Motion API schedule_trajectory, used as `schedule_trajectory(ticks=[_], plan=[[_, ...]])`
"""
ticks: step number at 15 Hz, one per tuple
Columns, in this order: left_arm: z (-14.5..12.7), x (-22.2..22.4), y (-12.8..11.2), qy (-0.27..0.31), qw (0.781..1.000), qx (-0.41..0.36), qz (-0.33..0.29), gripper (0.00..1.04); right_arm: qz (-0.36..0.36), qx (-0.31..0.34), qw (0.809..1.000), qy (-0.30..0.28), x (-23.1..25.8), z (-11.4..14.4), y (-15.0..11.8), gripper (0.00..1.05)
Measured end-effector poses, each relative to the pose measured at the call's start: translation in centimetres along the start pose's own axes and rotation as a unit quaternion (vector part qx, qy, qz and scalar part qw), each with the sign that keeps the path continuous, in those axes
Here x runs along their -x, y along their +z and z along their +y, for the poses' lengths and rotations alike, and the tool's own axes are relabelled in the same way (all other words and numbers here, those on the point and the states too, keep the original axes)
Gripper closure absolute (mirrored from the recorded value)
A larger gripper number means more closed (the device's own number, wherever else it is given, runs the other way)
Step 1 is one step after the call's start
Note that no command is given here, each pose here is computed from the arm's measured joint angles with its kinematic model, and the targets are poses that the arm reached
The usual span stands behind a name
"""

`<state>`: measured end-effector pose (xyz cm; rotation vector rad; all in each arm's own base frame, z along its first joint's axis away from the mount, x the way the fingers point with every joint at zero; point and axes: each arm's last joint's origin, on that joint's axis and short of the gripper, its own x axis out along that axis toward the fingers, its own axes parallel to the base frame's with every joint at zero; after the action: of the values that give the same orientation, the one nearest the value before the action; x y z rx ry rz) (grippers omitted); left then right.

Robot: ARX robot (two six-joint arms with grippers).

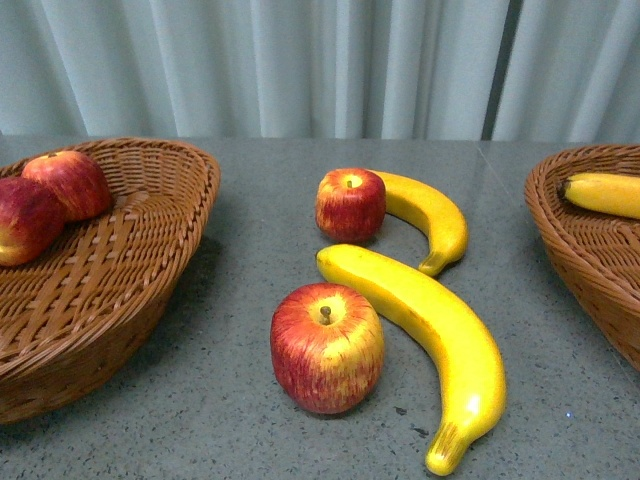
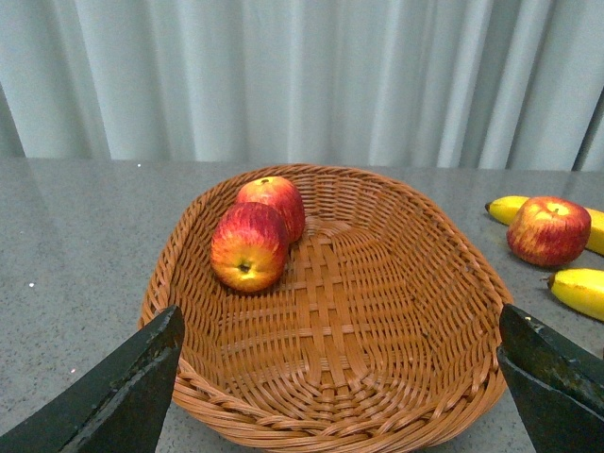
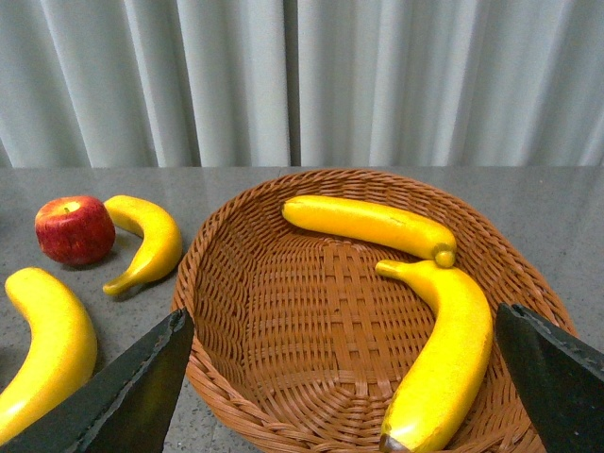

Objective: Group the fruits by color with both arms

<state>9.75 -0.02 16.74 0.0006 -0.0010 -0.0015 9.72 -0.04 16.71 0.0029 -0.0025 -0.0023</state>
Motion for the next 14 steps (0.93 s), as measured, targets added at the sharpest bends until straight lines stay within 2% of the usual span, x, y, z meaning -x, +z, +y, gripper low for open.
schedule_trajectory(ticks=[14], plan=[[0.0, 0.0, 0.0, 0.0, 1.0, 0.0, 0.0, 0.07, 0.0, 0.0, 1.0, 0.0, 0.0, 0.0, 0.0, 0.07]])
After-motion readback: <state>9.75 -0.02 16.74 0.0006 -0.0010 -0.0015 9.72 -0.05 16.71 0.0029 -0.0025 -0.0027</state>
